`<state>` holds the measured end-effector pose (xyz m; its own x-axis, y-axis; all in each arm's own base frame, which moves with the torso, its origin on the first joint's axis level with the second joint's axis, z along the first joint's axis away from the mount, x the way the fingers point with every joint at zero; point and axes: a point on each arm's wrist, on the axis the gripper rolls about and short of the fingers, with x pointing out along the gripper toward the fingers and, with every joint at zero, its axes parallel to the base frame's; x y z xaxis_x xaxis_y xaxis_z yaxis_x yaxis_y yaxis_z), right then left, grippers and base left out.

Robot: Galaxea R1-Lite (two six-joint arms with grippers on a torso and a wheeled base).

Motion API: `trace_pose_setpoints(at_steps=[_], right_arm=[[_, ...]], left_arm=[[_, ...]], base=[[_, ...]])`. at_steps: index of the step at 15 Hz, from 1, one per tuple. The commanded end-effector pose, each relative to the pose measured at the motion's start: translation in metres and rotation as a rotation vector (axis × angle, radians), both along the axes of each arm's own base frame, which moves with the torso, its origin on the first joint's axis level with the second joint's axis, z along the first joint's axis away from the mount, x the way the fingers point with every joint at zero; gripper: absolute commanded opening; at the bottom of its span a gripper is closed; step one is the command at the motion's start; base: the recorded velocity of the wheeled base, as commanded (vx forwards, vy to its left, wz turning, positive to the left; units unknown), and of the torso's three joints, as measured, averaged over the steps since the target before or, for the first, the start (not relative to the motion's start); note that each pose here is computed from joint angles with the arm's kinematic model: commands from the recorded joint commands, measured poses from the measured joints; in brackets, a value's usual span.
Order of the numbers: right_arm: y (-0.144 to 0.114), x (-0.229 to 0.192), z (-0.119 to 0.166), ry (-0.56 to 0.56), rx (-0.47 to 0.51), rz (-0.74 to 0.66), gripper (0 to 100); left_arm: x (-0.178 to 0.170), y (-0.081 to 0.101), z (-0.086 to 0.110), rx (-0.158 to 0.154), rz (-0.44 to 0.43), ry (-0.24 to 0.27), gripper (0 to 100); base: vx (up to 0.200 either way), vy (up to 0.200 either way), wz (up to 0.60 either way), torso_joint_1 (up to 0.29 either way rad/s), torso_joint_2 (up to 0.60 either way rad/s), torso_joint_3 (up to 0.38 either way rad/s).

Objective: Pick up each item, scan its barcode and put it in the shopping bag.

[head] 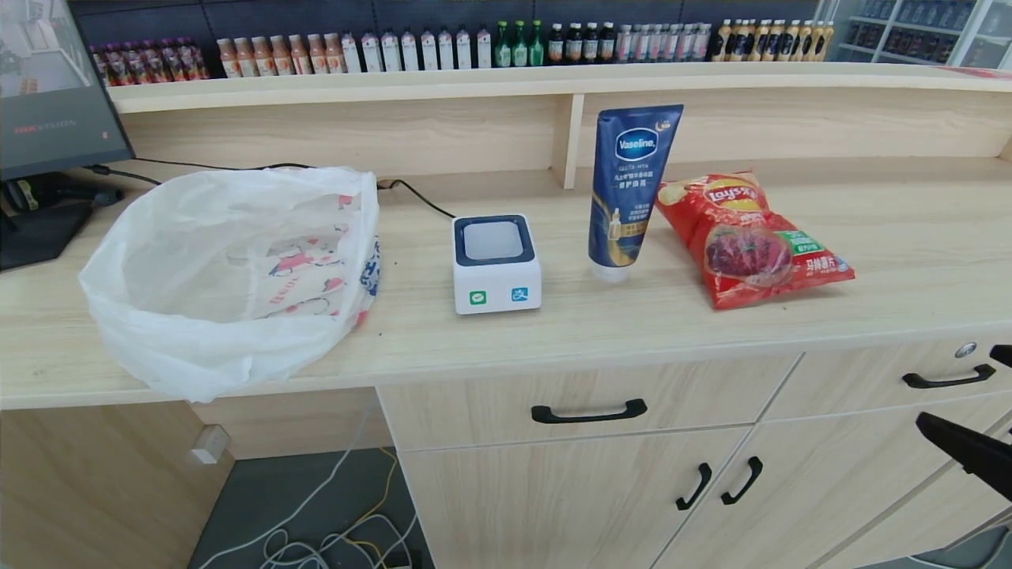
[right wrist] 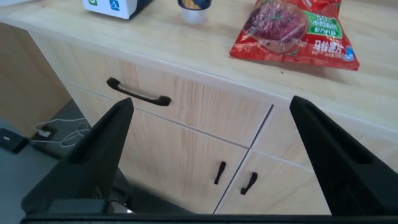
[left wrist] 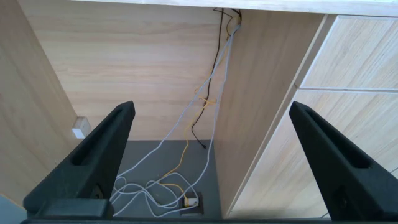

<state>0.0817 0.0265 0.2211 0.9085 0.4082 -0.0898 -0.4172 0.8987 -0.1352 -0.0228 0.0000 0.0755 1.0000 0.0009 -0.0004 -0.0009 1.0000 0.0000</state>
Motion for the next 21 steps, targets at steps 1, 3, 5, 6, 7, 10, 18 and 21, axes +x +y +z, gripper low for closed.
trace_pose_setpoints(at_steps=[1, 3, 5, 6, 7, 10, 18, 21], right_arm=[[0.014, 0.034, -0.008, 0.051, -0.018, 0.034, 100], [0.023, 0.052, -0.007, 0.015, -0.004, 0.054, 100], [0.032, 0.071, -0.001, -0.032, 0.008, 0.071, 100], [0.035, 0.077, 0.000, -0.043, 0.010, 0.074, 100], [0.040, 0.089, 0.002, -0.058, 0.010, 0.079, 100], [0.049, 0.106, 0.002, -0.070, 0.013, 0.090, 100], [0.079, 0.140, 0.031, -0.153, 0.048, 0.030, 100], [0.098, 0.143, 0.030, -0.143, 0.053, -0.040, 100]], left_arm=[[0.000, 0.000, 0.000, 0.000, 0.001, 0.000, 100], [0.000, 0.000, 0.000, 0.000, 0.001, 0.000, 100], [0.000, 0.000, 0.000, 0.000, 0.001, 0.000, 100], [0.000, 0.000, 0.000, 0.000, -0.001, 0.000, 100], [0.000, 0.000, 0.000, 0.000, 0.001, 0.000, 100], [0.000, 0.000, 0.000, 0.000, 0.001, 0.000, 100], [0.000, 0.000, 0.000, 0.000, 0.001, 0.000, 100], [0.000, 0.000, 0.000, 0.000, 0.001, 0.000, 100]], base=[[0.000, 0.000, 0.00, 0.000, 0.00, 0.000], [0.000, 0.000, 0.00, 0.000, 0.00, 0.000], [0.000, 0.000, 0.00, 0.000, 0.00, 0.000], [0.000, 0.000, 0.00, 0.000, 0.00, 0.000], [0.000, 0.000, 0.00, 0.000, 0.00, 0.000], [0.000, 0.000, 0.00, 0.000, 0.00, 0.000], [0.000, 0.000, 0.00, 0.000, 0.00, 0.000], [0.000, 0.000, 0.00, 0.000, 0.00, 0.000]])
